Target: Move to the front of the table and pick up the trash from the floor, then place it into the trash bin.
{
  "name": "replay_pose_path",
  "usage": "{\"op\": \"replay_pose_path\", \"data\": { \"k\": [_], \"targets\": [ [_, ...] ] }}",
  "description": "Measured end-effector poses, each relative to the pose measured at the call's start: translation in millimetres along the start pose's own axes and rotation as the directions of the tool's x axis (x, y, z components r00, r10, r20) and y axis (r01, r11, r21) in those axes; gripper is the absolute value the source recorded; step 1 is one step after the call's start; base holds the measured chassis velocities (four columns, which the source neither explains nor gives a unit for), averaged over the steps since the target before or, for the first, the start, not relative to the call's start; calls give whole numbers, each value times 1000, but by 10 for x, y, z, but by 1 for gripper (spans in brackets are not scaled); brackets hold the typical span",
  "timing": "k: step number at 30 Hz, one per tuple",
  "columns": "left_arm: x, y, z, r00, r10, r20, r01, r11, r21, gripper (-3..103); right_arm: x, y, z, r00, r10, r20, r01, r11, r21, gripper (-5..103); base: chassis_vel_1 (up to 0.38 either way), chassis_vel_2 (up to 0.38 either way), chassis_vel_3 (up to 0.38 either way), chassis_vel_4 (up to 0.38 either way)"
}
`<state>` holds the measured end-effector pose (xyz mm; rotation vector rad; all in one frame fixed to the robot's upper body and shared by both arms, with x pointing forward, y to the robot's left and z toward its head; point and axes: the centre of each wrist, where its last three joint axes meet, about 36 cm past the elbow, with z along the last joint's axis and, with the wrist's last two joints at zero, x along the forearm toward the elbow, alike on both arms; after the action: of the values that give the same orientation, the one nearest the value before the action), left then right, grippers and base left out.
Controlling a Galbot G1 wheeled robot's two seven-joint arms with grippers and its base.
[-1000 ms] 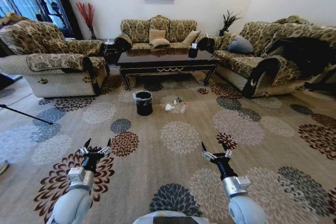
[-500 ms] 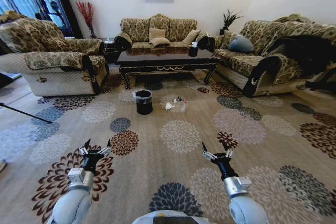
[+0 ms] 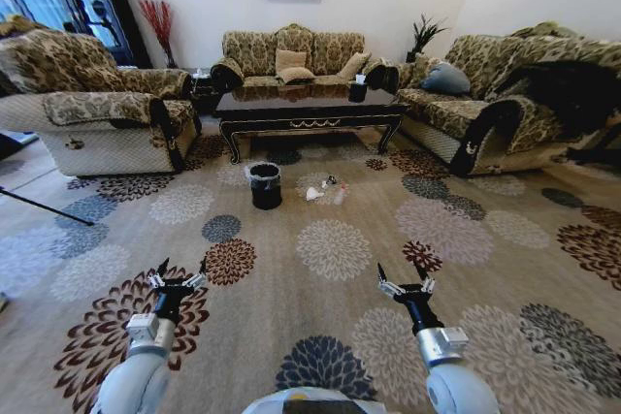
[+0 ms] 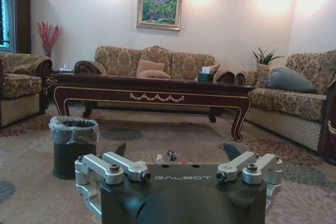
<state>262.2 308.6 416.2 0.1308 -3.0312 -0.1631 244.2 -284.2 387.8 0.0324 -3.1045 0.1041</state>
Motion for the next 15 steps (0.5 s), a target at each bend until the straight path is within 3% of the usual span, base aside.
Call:
{"op": "replay_pose_path", "data": {
  "k": [15],
  "targets": [
    [-31,-23,32,1000,16,-9,-16,1000,-9,100,-30,-57,-95,1000,-15,25,15,1000,7,100,0,0,0,0]
  ]
}}
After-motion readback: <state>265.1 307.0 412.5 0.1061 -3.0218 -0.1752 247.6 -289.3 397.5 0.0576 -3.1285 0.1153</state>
